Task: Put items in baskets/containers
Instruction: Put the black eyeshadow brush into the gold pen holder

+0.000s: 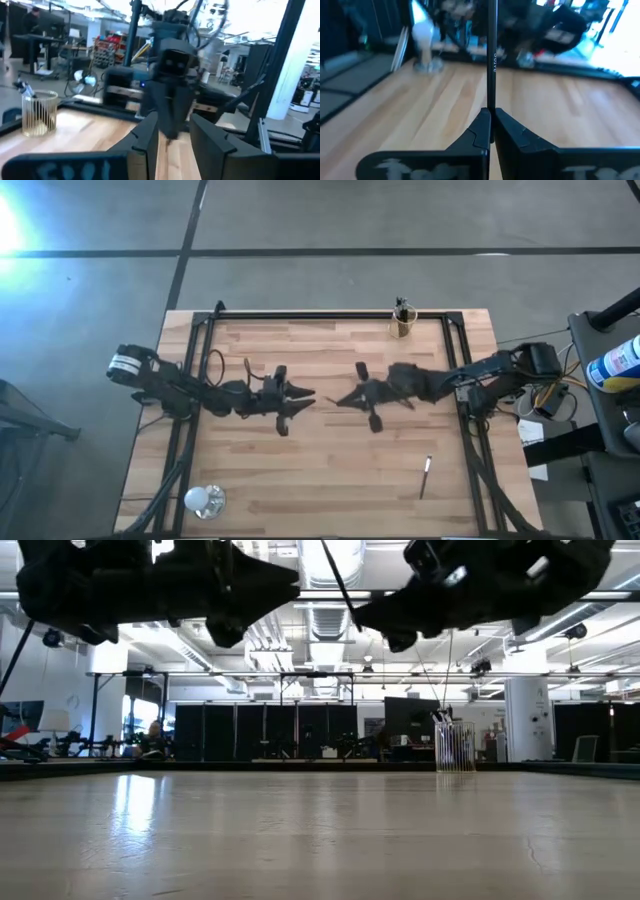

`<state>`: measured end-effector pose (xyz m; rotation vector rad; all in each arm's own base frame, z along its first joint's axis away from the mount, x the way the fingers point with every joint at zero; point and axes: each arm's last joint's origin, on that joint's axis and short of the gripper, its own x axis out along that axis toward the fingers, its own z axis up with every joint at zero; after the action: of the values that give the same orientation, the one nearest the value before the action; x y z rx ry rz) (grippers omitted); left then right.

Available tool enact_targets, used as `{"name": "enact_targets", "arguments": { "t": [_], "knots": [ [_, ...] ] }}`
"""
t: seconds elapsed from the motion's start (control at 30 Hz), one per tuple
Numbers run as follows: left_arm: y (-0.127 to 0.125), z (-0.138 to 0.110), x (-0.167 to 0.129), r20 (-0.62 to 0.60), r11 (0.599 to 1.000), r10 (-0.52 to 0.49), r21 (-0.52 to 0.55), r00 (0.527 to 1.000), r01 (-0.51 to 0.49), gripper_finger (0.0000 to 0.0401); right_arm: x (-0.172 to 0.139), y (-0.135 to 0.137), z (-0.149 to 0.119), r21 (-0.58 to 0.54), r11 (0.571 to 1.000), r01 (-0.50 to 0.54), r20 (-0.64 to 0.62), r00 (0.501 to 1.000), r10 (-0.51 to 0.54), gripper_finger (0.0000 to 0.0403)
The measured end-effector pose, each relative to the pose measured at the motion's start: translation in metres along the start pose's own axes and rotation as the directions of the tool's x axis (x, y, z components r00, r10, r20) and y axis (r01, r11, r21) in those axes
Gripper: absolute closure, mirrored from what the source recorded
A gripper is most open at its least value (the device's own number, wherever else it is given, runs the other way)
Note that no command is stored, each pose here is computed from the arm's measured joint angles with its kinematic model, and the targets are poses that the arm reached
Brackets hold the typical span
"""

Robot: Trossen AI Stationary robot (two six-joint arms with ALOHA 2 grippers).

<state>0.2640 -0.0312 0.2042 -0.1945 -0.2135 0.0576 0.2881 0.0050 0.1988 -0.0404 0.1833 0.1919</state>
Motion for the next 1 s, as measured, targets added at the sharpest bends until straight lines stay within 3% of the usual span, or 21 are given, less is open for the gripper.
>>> {"name": "enact_targets", "arguments": {
  "t": [0.2,0.53,0.77,0.9,1.0],
  "knots": [
    [0.004,0.008,0.010,0.021,1.000,-0.010,0.019,1.000,0.009,0.0298,0.015,-0.014,0.015,-0.014,0.999,-0.029,0.093,0.995,0.031,0.0394],
    [0.001,0.016,0.020,0.028,0.996,-0.054,0.071,0.998,0.052,0.0301,0.041,-0.021,0.021,0.002,1.000,-0.030,0.098,0.995,0.030,0.0395],
    [0.002,0.015,0.019,0.025,0.996,-0.044,0.073,0.999,0.042,0.0387,0.043,-0.021,0.021,0.009,1.000,-0.028,0.097,0.995,0.027,0.0395],
    [0.008,0.013,0.019,-0.014,0.999,0.015,0.036,1.000,-0.014,0.0390,0.038,-0.021,0.023,0.005,1.000,-0.004,0.054,0.999,0.004,0.0387],
    [0.011,0.007,0.019,-0.084,0.997,0.068,0.044,0.994,-0.064,0.0390,0.027,-0.022,0.027,0.010,0.996,0.094,-0.043,0.995,-0.093,0.0365]
  ]
}}
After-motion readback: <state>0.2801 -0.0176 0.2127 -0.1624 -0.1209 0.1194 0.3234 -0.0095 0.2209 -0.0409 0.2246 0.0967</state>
